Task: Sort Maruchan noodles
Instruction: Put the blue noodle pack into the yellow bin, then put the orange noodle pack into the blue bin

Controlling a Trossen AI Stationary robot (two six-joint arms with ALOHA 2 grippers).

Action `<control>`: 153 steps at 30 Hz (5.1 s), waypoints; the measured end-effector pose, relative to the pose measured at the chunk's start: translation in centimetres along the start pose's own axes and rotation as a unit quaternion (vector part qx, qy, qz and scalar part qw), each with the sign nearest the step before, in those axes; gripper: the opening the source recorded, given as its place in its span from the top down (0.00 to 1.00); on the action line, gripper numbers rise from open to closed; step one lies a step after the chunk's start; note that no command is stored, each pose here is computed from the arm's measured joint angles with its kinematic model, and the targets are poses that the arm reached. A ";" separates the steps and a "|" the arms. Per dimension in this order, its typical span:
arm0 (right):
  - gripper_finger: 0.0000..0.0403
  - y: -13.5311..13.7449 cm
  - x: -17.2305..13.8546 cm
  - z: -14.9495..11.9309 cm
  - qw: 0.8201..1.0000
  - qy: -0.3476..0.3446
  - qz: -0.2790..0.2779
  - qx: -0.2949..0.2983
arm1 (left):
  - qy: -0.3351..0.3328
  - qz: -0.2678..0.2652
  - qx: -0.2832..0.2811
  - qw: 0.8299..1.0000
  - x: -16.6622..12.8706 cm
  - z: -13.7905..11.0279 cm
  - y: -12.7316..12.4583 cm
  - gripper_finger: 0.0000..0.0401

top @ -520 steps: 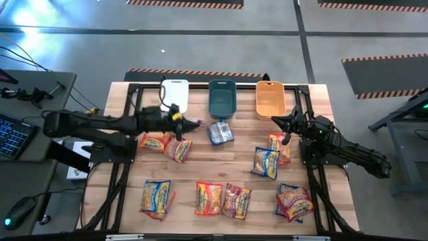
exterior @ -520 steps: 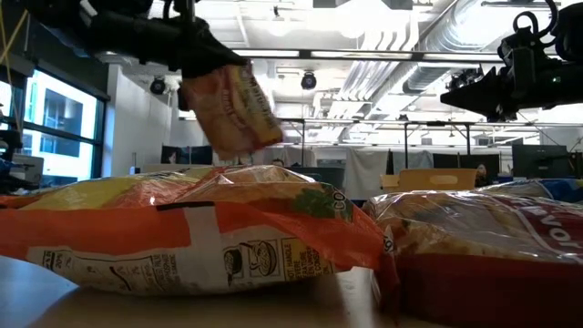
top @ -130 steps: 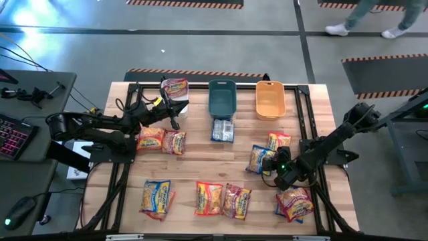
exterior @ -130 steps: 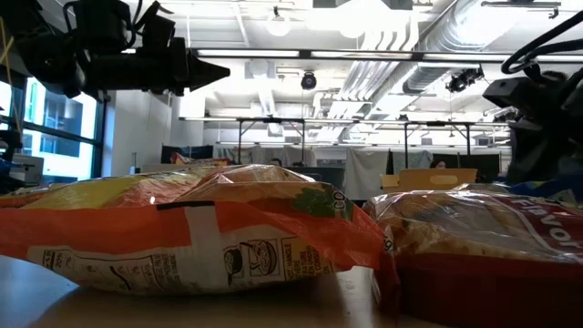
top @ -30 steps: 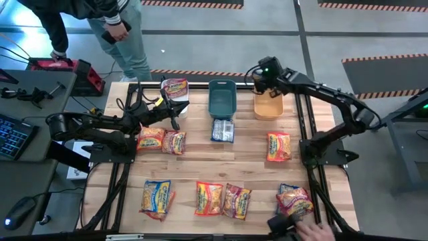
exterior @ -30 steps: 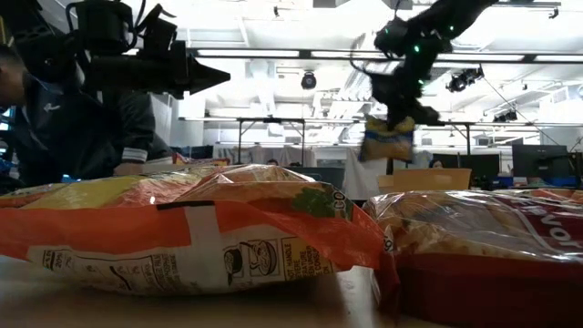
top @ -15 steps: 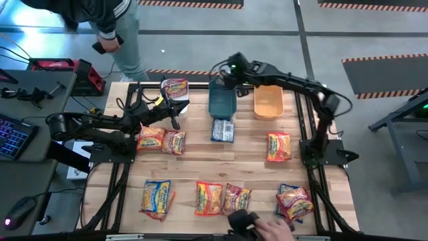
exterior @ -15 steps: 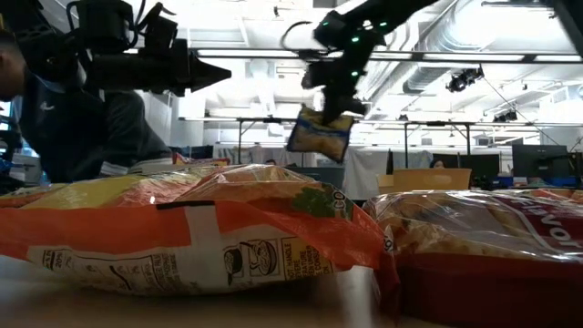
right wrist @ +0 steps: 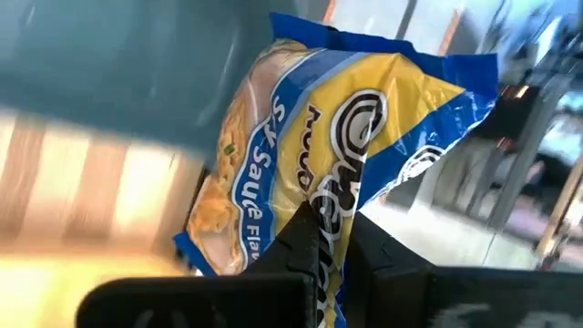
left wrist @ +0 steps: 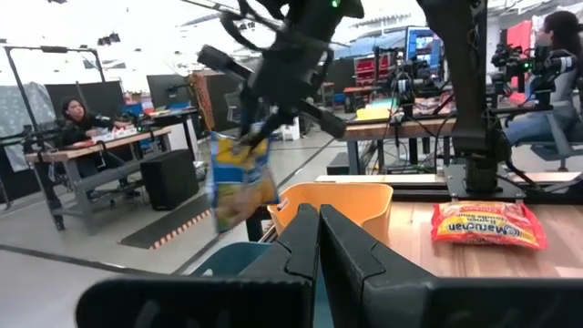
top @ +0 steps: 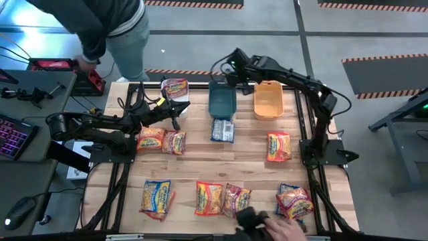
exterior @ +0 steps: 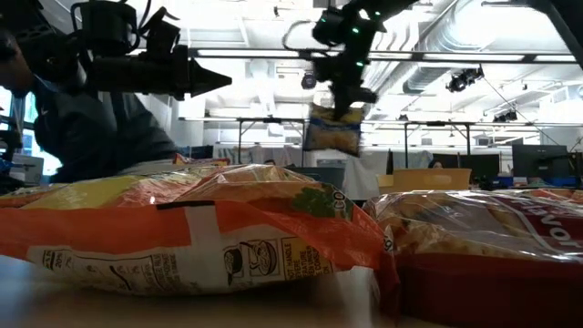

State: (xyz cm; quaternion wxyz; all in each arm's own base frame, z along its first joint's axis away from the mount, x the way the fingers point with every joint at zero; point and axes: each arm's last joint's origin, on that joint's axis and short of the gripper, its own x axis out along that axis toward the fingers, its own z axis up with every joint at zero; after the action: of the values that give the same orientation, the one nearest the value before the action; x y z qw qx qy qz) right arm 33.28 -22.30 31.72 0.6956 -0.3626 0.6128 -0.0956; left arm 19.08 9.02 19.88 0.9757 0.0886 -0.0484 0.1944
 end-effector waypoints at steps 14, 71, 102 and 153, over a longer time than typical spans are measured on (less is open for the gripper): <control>1.00 9.0 1.1 -11.7 0.996 0.080 -0.012 -0.045 | -0.016 0.002 0.002 1.000 0.0 0.3 0.0 0.99; 0.52 10.9 6.7 -12.2 0.993 0.117 -0.009 0.012 | -0.018 0.003 0.006 1.000 0.0 0.4 0.1 0.99; 0.66 11.3 0.4 -11.4 0.972 0.088 -0.058 0.211 | -0.018 0.002 -0.002 1.000 0.0 0.4 0.0 0.99; 1.00 18.1 -2.2 -10.0 0.805 -0.278 -0.072 0.519 | 0.014 -0.030 -0.045 0.998 0.1 -0.2 -0.2 0.99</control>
State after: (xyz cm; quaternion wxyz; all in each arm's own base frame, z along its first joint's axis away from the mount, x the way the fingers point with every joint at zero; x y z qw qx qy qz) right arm 17.90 -11.84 22.33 0.9116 -0.0012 0.2244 -0.3444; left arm 19.24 8.92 19.65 0.9848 0.0429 -0.0407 0.1634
